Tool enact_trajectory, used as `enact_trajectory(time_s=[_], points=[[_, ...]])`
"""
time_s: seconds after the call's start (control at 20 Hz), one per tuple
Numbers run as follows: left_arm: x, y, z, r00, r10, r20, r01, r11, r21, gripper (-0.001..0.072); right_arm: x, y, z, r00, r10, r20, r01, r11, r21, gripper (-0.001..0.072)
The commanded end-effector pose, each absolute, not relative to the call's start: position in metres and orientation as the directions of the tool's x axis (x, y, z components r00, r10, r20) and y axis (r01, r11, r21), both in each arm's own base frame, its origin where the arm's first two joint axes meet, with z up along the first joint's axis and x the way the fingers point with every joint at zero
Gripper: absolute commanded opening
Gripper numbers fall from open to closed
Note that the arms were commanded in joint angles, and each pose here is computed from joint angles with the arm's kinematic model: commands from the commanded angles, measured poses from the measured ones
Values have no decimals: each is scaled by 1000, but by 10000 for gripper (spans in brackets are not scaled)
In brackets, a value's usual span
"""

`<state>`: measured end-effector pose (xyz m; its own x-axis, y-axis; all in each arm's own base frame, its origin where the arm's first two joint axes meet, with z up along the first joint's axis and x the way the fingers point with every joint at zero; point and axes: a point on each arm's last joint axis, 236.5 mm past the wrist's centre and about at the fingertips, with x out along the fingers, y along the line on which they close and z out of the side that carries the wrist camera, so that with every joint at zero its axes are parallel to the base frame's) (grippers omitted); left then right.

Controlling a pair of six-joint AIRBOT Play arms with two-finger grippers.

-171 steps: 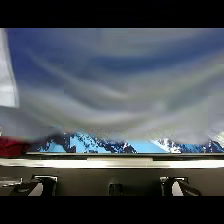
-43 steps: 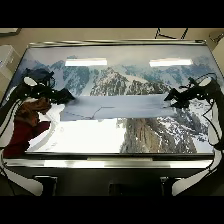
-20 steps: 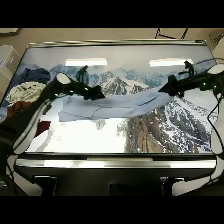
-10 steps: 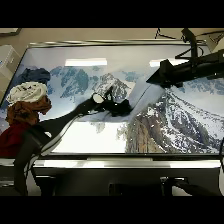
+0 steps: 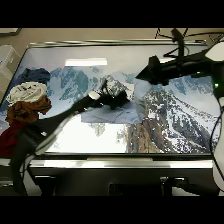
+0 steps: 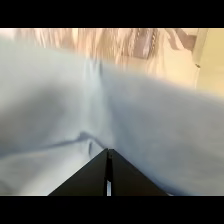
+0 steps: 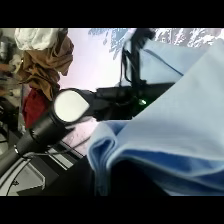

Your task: Fold the clothes and pants, and hang the long-sleeved shirts on hangers.

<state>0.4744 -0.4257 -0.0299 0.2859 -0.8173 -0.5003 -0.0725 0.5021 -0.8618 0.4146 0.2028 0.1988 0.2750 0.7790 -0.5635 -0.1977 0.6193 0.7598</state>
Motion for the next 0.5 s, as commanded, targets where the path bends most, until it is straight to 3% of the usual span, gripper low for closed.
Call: enact_trajectory(time_s=[0.0, 0.2, 0.4, 0.45], points=[[526, -272, 23, 411, -654, -635, 40, 709, -704, 17, 431, 253, 176, 219, 838, -500, -211, 541, 814, 45], [542, -88, 154, 692, -438, -574, 2, 796, -605, 19, 444, 343, 120, 151, 891, -427, -144, 447, 883, 46], [496, -21, 257, 823, -335, -458, 49, 846, -531, 20, 437, 419, 31, 74, 913, -401, 31, 400, 916, 47], [485, -21, 273, 837, -330, -438, 67, 854, -515, 20, 435, 434, 12, 70, 919, -388, 85, 383, 920, 134]])
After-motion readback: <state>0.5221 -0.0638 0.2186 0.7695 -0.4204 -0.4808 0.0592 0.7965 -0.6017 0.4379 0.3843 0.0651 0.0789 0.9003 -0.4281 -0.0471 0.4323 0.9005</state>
